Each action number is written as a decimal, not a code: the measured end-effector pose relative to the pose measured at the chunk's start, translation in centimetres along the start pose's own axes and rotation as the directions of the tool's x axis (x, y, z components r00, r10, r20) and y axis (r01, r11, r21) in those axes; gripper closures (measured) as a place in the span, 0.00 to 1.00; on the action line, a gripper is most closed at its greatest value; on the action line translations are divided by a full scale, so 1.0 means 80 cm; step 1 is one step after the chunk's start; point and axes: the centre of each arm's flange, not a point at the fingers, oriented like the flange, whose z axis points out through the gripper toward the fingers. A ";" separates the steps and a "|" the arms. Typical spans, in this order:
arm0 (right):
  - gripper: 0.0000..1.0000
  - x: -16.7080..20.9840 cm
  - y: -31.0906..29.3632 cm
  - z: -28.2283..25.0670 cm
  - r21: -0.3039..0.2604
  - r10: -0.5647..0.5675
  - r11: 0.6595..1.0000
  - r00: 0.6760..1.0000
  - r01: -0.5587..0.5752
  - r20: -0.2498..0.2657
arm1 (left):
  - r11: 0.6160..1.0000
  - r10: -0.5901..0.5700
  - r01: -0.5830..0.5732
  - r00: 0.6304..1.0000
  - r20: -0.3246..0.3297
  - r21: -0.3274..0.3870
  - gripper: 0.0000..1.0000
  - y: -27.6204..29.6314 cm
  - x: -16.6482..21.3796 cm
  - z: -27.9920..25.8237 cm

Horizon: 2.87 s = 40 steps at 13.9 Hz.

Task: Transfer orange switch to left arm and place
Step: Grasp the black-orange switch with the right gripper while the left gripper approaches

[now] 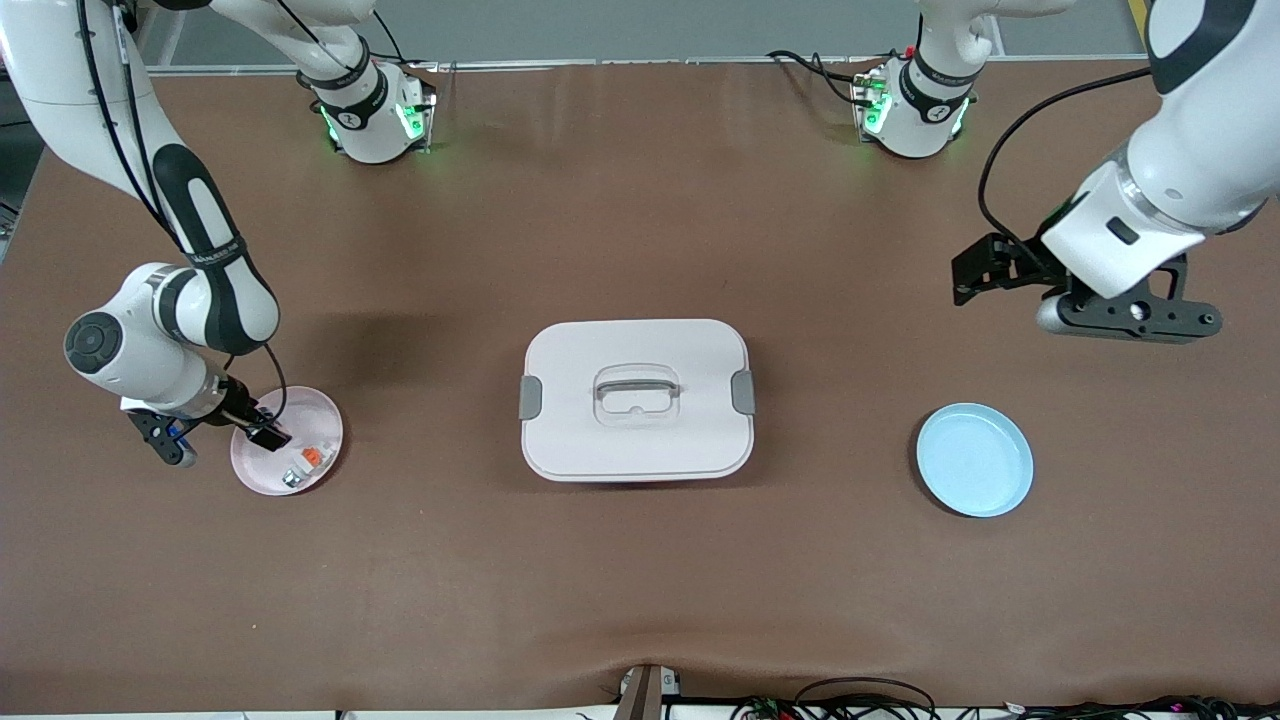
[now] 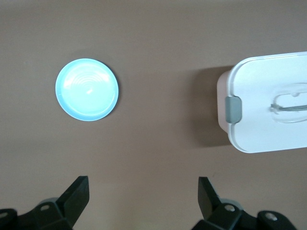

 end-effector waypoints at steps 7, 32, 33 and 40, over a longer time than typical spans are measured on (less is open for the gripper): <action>0.00 0.000 0.000 0.000 0.000 0.000 1.000 1.000 0.000 0.000 | 1.000 0.003 -0.002 1.000 -0.016 0.018 0.00 -0.001 -0.019 -0.029; 0.28 -0.002 0.002 0.014 -0.010 -0.019 1.000 1.000 0.019 0.011 | 0.999 0.034 -0.033 0.999 -0.032 0.035 0.00 0.019 -0.022 -0.032; 0.28 -0.002 0.002 0.014 -0.010 -0.019 1.000 1.000 0.019 0.012 | 0.999 0.033 -0.032 0.999 -0.032 0.035 0.00 0.018 -0.022 -0.032; 0.28 0.001 -0.012 -0.012 -0.036 -0.029 0.999 0.997 0.032 0.078 | 0.999 0.005 -0.004 1.000 -0.028 0.037 0.00 0.005 -0.020 -0.033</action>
